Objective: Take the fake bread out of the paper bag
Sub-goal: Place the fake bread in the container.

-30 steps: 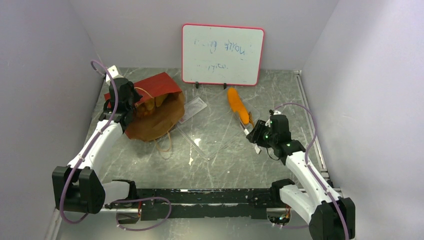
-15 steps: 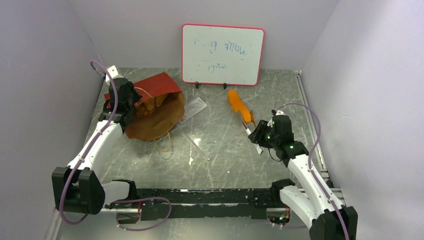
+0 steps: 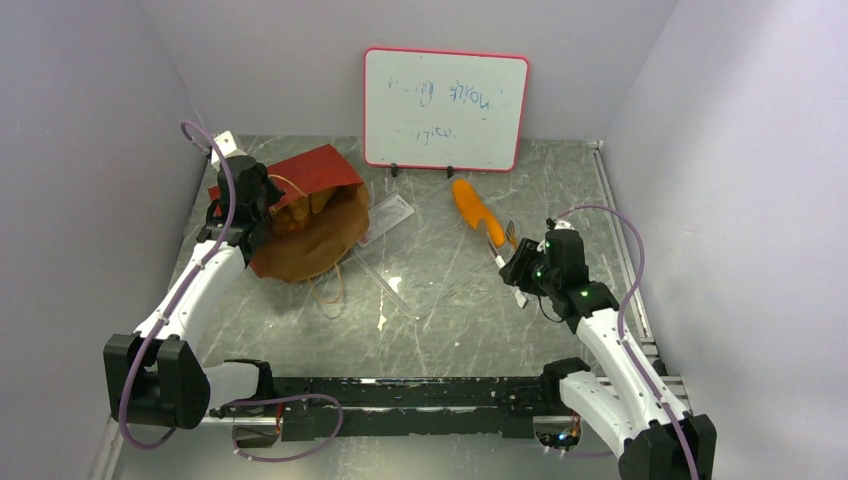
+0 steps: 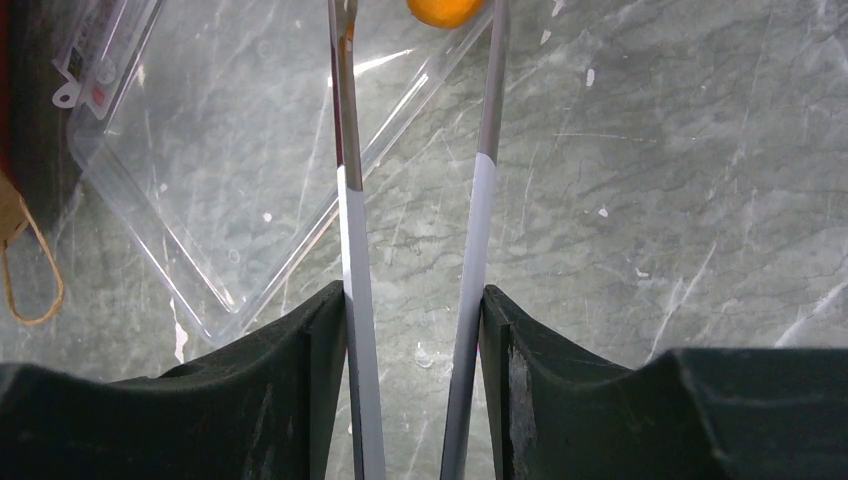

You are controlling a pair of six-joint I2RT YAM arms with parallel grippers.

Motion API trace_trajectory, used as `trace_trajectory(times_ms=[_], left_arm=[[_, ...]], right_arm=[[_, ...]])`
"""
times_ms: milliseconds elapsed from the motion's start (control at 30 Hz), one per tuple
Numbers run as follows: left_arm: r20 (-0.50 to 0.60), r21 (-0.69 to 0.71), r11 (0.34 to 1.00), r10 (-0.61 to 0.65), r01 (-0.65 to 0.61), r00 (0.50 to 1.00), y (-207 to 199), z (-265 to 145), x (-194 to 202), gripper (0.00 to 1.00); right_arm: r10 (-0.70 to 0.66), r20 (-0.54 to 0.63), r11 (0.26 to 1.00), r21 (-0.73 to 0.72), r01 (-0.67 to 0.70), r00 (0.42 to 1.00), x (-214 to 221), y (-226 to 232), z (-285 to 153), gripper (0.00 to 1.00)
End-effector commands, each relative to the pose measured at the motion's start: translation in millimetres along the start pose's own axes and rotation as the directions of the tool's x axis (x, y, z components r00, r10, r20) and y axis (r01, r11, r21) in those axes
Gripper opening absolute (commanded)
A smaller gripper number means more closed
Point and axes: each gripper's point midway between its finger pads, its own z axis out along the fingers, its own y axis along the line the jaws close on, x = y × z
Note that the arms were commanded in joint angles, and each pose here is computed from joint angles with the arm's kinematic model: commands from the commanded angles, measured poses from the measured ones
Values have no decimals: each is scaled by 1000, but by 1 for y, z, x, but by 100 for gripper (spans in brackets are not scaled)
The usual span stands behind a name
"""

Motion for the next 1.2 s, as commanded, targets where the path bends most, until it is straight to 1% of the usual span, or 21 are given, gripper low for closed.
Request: trace_trajectory(times_ms=[0, 267, 467, 733, 867, 1000, 1167], left_arm=[[14, 30, 1000, -10, 9, 1000, -7, -5, -5, 7], [14, 31, 1000, -5, 5, 1000, -7, -4, -4, 7], [3, 36, 999, -2, 2, 1000, -8, -3, -3, 7], [-3, 32, 999, 9, -9, 1000, -8, -2, -2, 7], [-8, 31, 999, 11, -11, 1000, -9, -1, -2, 7], [-10, 31, 999, 15, -14, 1000, -10, 0, -5, 7], [-15, 36, 999, 18, -17, 1000, -13, 1, -5, 7]], right_arm=[[4, 75, 1000, -16, -3, 997, -23, 8, -11, 48], [-6, 144, 998, -66, 16, 990, -46, 24, -30, 47], [-18, 168, 994, -108, 36, 986, -56, 36, -38, 47], [-36, 185, 971, -225, 78, 982, -64, 74, -47, 44], [-91, 179, 959, -249, 135, 980, -56, 107, -42, 43], [-167, 164, 934, -290, 210, 972, -33, 153, -44, 43], [-197, 143, 899, -369, 236, 970, -3, 192, -56, 42]])
